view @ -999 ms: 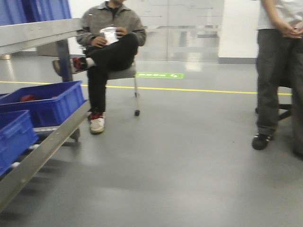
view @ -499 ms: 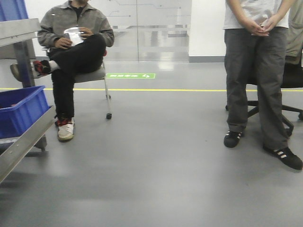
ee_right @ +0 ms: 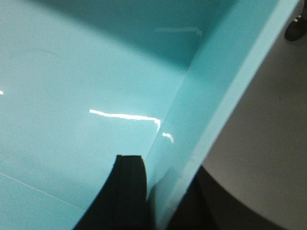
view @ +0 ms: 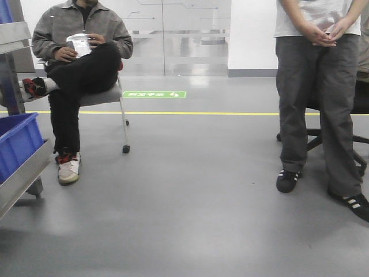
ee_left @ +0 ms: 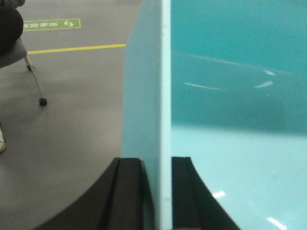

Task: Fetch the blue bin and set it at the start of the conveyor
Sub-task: 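Hold the teal bin in both grippers while driving to the conveyor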

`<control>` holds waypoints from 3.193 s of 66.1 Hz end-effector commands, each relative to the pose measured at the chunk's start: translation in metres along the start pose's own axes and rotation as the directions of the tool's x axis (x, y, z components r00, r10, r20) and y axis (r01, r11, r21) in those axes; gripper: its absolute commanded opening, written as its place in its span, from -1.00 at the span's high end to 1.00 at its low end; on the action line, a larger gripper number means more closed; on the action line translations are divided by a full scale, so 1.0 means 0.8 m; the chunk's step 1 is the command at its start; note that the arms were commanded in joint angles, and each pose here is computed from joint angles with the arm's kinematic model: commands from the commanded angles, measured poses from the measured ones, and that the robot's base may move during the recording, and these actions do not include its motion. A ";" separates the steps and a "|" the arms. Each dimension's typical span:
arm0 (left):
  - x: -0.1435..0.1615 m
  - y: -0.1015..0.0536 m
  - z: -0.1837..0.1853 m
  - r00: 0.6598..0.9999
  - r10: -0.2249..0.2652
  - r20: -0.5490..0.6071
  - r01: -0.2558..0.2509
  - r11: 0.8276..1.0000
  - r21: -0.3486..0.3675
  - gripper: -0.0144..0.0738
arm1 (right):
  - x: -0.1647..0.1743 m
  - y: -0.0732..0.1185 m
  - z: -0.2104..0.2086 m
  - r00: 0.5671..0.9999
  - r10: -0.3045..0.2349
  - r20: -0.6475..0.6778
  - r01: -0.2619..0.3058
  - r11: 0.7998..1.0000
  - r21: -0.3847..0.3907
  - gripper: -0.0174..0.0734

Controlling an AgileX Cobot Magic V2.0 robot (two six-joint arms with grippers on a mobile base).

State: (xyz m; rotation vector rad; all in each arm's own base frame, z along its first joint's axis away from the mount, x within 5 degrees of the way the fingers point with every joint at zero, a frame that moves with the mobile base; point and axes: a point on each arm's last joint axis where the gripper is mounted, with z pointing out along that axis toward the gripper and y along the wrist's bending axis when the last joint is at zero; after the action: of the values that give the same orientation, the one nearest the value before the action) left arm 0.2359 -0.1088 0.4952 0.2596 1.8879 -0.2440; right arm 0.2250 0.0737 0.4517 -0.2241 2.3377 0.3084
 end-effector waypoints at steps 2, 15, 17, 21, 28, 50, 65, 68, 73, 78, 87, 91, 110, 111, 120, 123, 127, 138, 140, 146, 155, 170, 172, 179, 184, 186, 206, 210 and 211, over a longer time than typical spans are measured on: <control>-0.017 -0.008 -0.014 0.991 -0.078 0.110 0.069 0.994 0.084 0.93 | -0.003 0.001 -0.003 0.999 -0.047 0.027 0.047 0.999 0.001 0.95; -0.017 -0.008 -0.014 0.991 -0.078 0.110 0.069 0.994 0.084 0.93 | -0.003 0.001 -0.003 0.999 -0.047 0.027 0.047 0.999 0.001 0.95; -0.017 -0.008 -0.014 0.991 -0.078 0.110 0.069 0.994 0.084 0.93 | -0.003 0.001 -0.003 0.999 -0.047 0.027 0.047 0.999 0.001 0.95; -0.017 -0.008 -0.014 0.991 -0.078 0.110 0.069 0.994 0.084 0.93 | -0.003 0.001 -0.003 0.999 -0.047 0.027 0.047 0.999 0.001 0.95; -0.017 -0.008 -0.014 0.991 -0.078 0.110 0.069 0.994 0.084 0.93 | -0.003 0.001 -0.003 0.999 -0.047 0.027 0.047 0.999 0.001 0.95; -0.017 -0.008 -0.014 0.991 -0.078 0.110 0.069 0.994 0.084 0.93 | -0.003 0.001 -0.003 0.999 -0.047 0.027 0.047 0.999 0.001 0.95; -0.017 -0.008 -0.014 0.991 -0.076 0.111 0.067 0.994 0.081 0.93 | -0.006 0.001 -0.003 0.998 -0.047 0.051 0.047 0.999 -0.001 0.95; -0.017 -0.008 -0.014 0.991 -0.076 0.111 0.067 0.994 0.081 0.93 | -0.007 0.001 -0.003 0.997 -0.047 0.060 0.047 0.999 -0.001 0.95; -0.017 -0.007 -0.014 0.991 -0.065 0.114 0.057 0.996 0.072 0.93 | -0.010 0.002 -0.003 0.995 -0.047 0.088 0.047 0.999 -0.002 0.95; -0.017 -0.007 -0.014 0.991 -0.063 0.115 0.055 0.996 0.071 0.93 | -0.013 0.002 -0.004 0.992 -0.046 0.120 0.047 0.999 -0.004 0.95; -0.017 -0.007 -0.014 0.991 -0.063 0.115 0.055 0.996 0.071 0.93 | -0.022 0.003 -0.003 0.981 -0.045 0.188 0.047 0.999 -0.007 0.95; -0.017 -0.007 -0.014 0.991 -0.063 0.115 0.055 0.996 0.071 0.93 | -0.026 0.003 -0.003 0.974 -0.045 0.224 0.048 0.999 -0.008 0.95; -0.017 -0.007 -0.014 0.991 -0.063 0.115 0.055 0.996 0.071 0.93 | -0.044 0.004 -0.008 0.924 -0.040 0.379 0.050 0.999 -0.015 0.95; -0.017 -0.007 -0.014 0.991 -0.063 0.115 0.055 0.996 0.071 0.93 | -0.045 0.005 -0.008 0.922 -0.040 0.386 0.050 0.999 -0.016 0.95; -0.017 -0.006 -0.014 0.991 -0.059 0.116 0.052 0.996 0.068 0.93 | -0.051 0.005 -0.011 0.896 -0.038 0.442 0.051 0.999 -0.018 0.95; -0.017 -0.006 -0.014 0.991 -0.059 0.116 0.052 0.996 0.068 0.93 | -0.053 0.005 -0.012 0.889 -0.037 0.457 0.051 0.999 -0.019 0.95; -0.017 -0.006 -0.014 0.991 -0.059 0.116 0.052 0.996 0.068 0.93 | -0.055 0.005 -0.013 0.881 -0.036 0.472 0.052 0.998 -0.019 0.95; -0.017 -0.006 -0.014 0.992 -0.058 0.116 0.050 0.997 0.066 0.93 | -0.057 0.006 -0.014 0.870 -0.035 0.492 0.052 0.998 -0.020 0.95; -0.017 -0.006 -0.014 0.992 -0.058 0.116 0.050 0.997 0.066 0.93 | -0.057 0.006 -0.014 0.870 -0.035 0.492 0.052 0.998 -0.020 0.95; -0.017 -0.006 -0.014 0.992 -0.058 0.116 0.050 0.997 0.066 0.93 | -0.057 0.006 -0.014 0.870 -0.035 0.492 0.052 0.998 -0.020 0.95; -0.017 -0.006 -0.014 0.992 -0.058 0.116 0.050 0.997 0.066 0.93 | -0.057 0.006 -0.014 0.870 -0.035 0.492 0.052 0.998 -0.020 0.95; -0.017 -0.006 -0.014 0.992 -0.056 0.117 0.049 0.997 0.065 0.93 | -0.057 0.006 -0.014 0.870 -0.035 0.492 0.052 0.998 -0.020 0.95; -0.017 -0.006 -0.014 0.992 -0.056 0.117 0.049 0.997 0.065 0.93 | -0.057 0.006 -0.014 0.870 -0.035 0.492 0.052 0.998 -0.020 0.95; -0.017 -0.006 -0.014 0.992 -0.056 0.117 0.049 0.997 0.065 0.93 | -0.057 0.006 -0.014 0.870 -0.035 0.492 0.052 0.998 -0.020 0.95; -0.017 -0.006 -0.014 0.992 -0.056 0.117 0.049 0.997 0.065 0.93 | -0.057 0.006 -0.014 0.870 -0.035 0.492 0.052 0.998 -0.020 0.95; -0.017 -0.006 -0.014 0.992 -0.056 0.117 0.049 0.997 0.065 0.93 | -0.057 0.006 -0.014 0.870 -0.035 0.492 0.052 0.998 -0.020 0.95; -0.017 -0.006 -0.014 0.992 -0.056 0.117 0.049 0.997 0.065 0.93 | -0.057 0.006 -0.014 0.870 -0.035 0.492 0.052 0.998 -0.020 0.95; -0.017 -0.006 -0.014 0.992 -0.056 0.117 0.049 0.997 0.065 0.93 | -0.057 0.006 -0.014 0.870 -0.035 0.492 0.052 0.998 -0.020 0.95; -0.017 -0.006 -0.014 0.992 -0.056 0.117 0.049 0.997 0.065 0.93 | -0.057 0.006 -0.014 0.870 -0.035 0.492 0.052 0.998 -0.020 0.95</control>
State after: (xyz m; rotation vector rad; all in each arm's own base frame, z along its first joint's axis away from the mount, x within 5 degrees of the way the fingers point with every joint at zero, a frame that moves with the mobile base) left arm 0.2362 -0.1026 0.5002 0.2354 1.8469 -0.2086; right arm 0.2495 0.0734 0.4810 -0.1818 1.9236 0.2874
